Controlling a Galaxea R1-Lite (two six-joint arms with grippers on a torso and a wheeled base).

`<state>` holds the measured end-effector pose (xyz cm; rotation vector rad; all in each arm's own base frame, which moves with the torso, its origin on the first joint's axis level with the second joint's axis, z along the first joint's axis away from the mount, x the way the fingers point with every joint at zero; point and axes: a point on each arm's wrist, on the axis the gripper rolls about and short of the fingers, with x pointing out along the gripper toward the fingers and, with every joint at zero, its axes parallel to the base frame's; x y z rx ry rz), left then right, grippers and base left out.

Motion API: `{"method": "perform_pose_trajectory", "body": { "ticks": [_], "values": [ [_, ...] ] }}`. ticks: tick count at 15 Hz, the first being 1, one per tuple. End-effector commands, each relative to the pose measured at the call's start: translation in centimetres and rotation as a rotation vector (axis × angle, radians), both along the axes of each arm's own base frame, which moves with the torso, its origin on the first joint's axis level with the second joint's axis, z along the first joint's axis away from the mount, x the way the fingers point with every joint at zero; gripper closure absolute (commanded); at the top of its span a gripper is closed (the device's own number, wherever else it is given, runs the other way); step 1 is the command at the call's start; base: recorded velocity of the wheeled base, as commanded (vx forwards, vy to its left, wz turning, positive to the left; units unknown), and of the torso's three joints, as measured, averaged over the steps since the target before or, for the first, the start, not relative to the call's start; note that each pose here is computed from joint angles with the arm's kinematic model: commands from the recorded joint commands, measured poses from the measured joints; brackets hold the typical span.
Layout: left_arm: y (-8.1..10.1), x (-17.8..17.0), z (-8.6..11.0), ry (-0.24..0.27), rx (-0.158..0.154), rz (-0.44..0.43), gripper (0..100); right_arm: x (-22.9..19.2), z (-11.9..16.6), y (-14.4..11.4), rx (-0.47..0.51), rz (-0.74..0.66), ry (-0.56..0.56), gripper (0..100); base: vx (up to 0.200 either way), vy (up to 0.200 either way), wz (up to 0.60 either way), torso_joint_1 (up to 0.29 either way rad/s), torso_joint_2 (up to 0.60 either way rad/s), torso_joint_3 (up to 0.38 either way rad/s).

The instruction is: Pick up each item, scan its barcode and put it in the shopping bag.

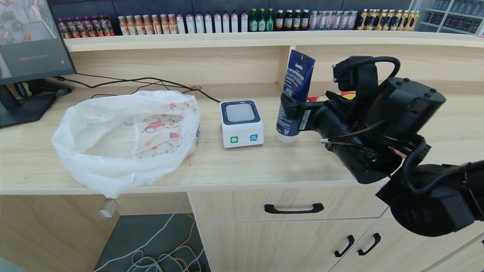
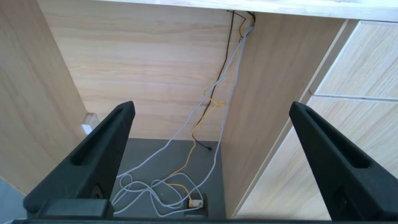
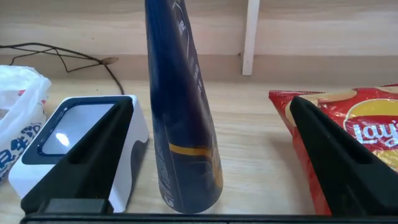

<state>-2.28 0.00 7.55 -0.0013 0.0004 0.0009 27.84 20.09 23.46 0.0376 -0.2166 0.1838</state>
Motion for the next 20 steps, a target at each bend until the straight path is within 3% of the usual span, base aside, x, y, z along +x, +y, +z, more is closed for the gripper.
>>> {"method": "perform_pose_trajectory", "body": {
  "ticks": [1, 8, 12, 20],
  "values": [
    [0.0, 0.0, 0.0, 0.000, 0.000, 0.001, 0, 0.3, -0.1, 0.7, 0.001, 0.005, -0.001, 0, 0.000, 0.000, 0.00, 0.000, 0.00, 0.000],
    [0.0, 0.0, 0.0, 0.000, 0.000, 0.001, 0, 1.9, 0.2, 1.8, 0.044, -0.043, -0.038, 0, 0.000, 0.000, 0.00, 0.000, 0.00, 0.000],
    [0.0, 0.0, 0.0, 0.000, 0.000, -0.001, 0, 2.1, -0.1, 2.0, 0.014, -0.042, -0.039, 0, 0.000, 0.000, 0.00, 0.000, 0.00, 0.000],
    [0.0, 0.0, 0.0, 0.000, 0.000, 0.001, 0, 3.3, -2.2, 2.9, 0.014, -0.037, 0.000, 0, 0.000, 0.000, 0.00, 0.000, 0.00, 0.000]
  ]
}}
